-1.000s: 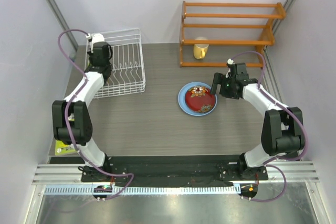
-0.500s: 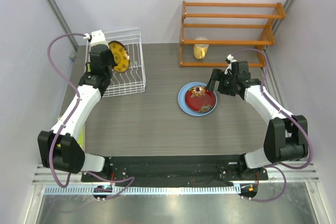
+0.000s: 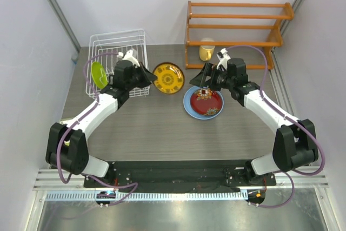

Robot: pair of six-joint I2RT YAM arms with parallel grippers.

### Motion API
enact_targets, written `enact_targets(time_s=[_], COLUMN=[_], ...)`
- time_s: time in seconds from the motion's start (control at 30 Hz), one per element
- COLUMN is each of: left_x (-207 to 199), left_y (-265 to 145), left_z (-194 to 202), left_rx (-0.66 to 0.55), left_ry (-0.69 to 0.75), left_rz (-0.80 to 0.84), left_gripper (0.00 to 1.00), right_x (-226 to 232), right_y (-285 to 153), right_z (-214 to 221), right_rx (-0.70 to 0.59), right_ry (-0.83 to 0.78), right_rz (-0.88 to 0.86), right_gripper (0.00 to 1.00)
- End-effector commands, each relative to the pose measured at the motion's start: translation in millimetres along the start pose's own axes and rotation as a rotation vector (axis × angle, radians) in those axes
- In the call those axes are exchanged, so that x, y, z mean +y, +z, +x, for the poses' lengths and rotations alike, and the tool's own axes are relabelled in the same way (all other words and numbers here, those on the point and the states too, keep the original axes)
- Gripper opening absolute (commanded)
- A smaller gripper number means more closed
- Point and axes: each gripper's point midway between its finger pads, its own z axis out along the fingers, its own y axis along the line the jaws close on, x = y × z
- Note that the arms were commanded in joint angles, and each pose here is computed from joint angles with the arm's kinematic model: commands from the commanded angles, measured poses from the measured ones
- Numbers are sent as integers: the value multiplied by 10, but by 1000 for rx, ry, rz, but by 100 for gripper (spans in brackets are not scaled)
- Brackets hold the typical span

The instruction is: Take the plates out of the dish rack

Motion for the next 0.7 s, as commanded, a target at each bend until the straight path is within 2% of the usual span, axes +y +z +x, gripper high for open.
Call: enact_targets(time_s=[0.0,0.3,0.37,0.4,0.43,0.5,0.53,0.63,0.67], left_x=[-546,-716,-750,-765,-775,-806,-812,-655,-648], left_y=[-36,-33,-12,-10,-2,-3,-1,34,6], left_z=[-116,134,206,222,239,254,245,247,179], left_rx=[-42,5,24,26,29,31,28,23,5], left_ry=[-71,-124,-130,-129,-129,-127,-124,-76,-56], left_rz=[221,318,331,335,340,356,354,268,247], left_gripper=[0,0,0,0,0,0,10,61,66], right_x=[271,317,333,342,367,386,390,302,175], right_y=[60,258,300,313,316,327,322,236,224], right_z=[-183,-82,-63,-56,-59,-29,-28,-49,-104], right_rx=[-64,-23,-19,-15,-16,0,3,-16,-51], right_ry=[-1,49,60,64,63,71,68,40,33], right_rz=[-121,-197,-218,-230,-248,-267,-267,-186,-109], right_gripper=[91,88,82,72,49,22,3,1,1])
